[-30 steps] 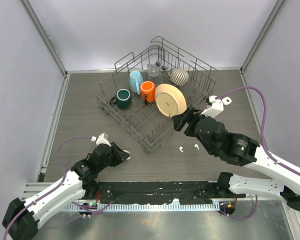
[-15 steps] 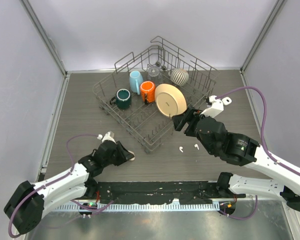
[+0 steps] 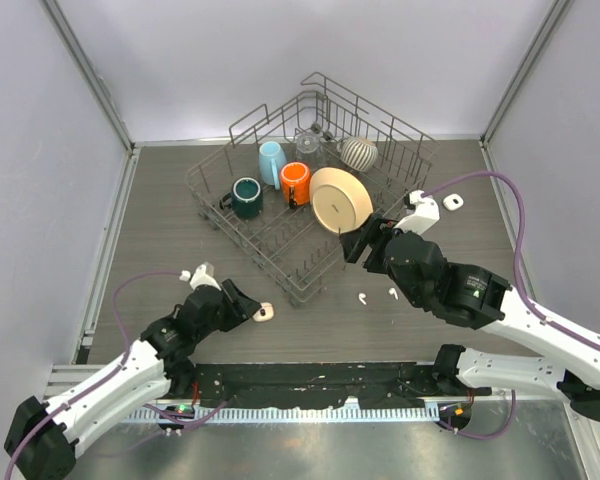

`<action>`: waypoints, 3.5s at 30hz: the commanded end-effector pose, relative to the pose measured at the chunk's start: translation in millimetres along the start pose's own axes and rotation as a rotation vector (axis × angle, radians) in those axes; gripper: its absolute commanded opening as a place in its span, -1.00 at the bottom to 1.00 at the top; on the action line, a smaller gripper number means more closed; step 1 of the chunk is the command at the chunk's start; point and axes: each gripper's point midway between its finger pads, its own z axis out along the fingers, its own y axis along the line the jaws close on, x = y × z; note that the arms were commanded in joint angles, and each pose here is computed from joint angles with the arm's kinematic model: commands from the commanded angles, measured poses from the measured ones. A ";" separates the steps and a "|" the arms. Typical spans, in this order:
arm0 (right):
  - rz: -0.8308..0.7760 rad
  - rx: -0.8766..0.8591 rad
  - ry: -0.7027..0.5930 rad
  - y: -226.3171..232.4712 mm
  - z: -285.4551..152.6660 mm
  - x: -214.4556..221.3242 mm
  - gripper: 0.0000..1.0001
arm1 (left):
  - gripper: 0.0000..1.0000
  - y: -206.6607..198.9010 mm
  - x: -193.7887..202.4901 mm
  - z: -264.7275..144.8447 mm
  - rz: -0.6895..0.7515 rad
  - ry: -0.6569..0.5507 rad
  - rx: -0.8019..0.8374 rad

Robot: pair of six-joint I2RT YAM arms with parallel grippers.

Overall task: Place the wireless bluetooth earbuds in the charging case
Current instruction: Place the charging case at the center of the board, then pick up the charging case at the center of the board.

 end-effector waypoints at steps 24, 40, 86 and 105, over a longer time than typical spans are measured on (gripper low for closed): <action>0.131 0.497 0.029 -168.9 6.5 -49.3 0.87 | 1.00 -76.6 -127.0 -99.0 0.203 -0.319 -0.128; 0.353 0.896 0.036 -285.4 35.1 -95.7 0.99 | 1.00 -100.5 -136.9 -126.7 0.269 -0.415 0.079; 0.496 0.935 0.383 -446.2 218.7 -84.0 0.64 | 1.00 -96.0 -135.6 -158.8 0.400 -0.464 0.164; 0.436 0.953 0.458 -457.2 239.8 -56.8 0.48 | 1.00 -95.1 -128.1 -147.8 0.435 -0.411 0.145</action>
